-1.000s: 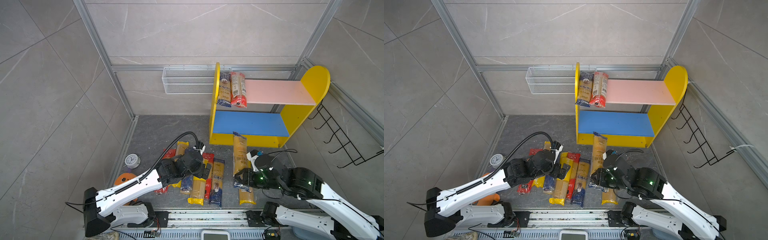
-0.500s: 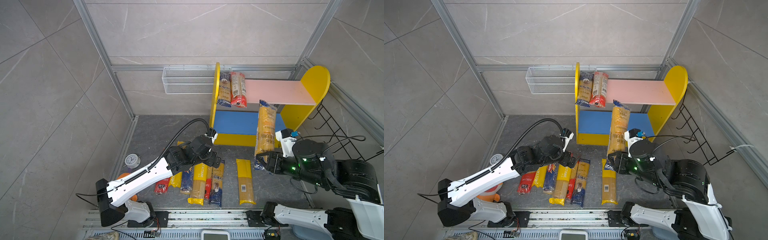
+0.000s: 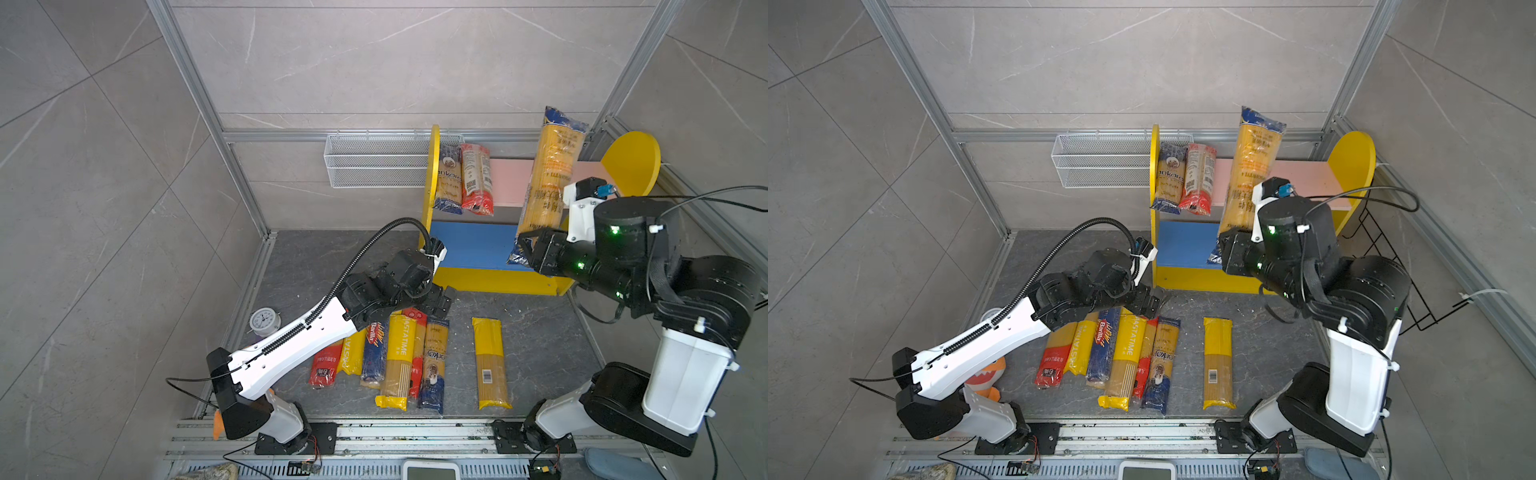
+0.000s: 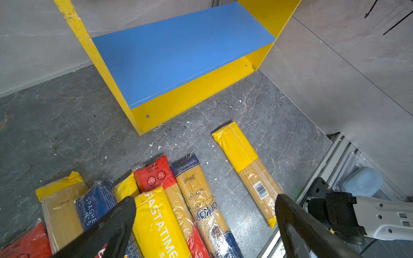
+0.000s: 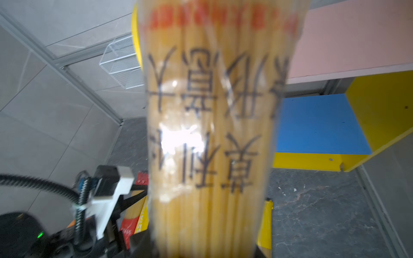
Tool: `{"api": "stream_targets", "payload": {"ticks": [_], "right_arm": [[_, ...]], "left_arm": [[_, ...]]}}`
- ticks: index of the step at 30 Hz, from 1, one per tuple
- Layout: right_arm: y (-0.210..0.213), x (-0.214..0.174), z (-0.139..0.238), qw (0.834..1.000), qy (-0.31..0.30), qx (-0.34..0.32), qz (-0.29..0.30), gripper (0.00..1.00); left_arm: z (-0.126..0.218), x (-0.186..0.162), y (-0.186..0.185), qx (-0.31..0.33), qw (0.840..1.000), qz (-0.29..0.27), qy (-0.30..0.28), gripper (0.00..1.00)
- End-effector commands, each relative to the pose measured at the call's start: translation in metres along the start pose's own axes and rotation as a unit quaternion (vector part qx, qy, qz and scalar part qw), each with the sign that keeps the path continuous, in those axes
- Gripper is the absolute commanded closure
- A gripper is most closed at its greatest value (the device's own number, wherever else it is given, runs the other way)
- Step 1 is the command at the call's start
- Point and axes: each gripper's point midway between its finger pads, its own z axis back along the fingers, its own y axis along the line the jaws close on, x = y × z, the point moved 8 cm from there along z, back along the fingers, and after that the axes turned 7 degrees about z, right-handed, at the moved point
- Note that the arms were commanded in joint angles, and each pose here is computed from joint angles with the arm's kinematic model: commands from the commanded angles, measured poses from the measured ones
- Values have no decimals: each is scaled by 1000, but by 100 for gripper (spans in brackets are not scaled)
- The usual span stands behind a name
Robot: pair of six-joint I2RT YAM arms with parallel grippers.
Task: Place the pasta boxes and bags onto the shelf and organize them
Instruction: 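Carry the blue-labelled pack up onto the pink upper shelf with the right gripper, then set the pack beside the red-and-white pack and open the right gripper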
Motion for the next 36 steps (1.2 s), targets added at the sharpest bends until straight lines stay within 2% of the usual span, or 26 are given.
{"api": "stream_targets", "payload": {"ticks": [1, 5, 10, 16, 20, 28, 36], "right_arm": [[5, 19, -16, 999, -23, 43, 11, 100], [-3, 40, -35, 997, -40, 66, -6, 100], [-11, 62, -67, 995, -67, 70, 5, 100], [-37, 81, -99, 993, -78, 85, -10, 100], [-51, 87, -118, 993, -77, 83, -18, 100], [-55, 86, -159, 994, -55, 93, -15, 100], [-68, 86, -177, 995, -45, 89, -27, 100]], "left_arm": [[12, 20, 0, -16, 1000, -15, -22, 0], [15, 28, 7, -13, 999, -13, -29, 0], [15, 34, 21, -4, 999, -6, -32, 0], [19, 43, 37, 12, 999, 5, -36, 0], [19, 48, 48, 19, 999, 17, -37, 0], [8, 57, 61, 24, 999, 29, -30, 0], [1, 65, 67, 23, 999, 35, -29, 0]]}}
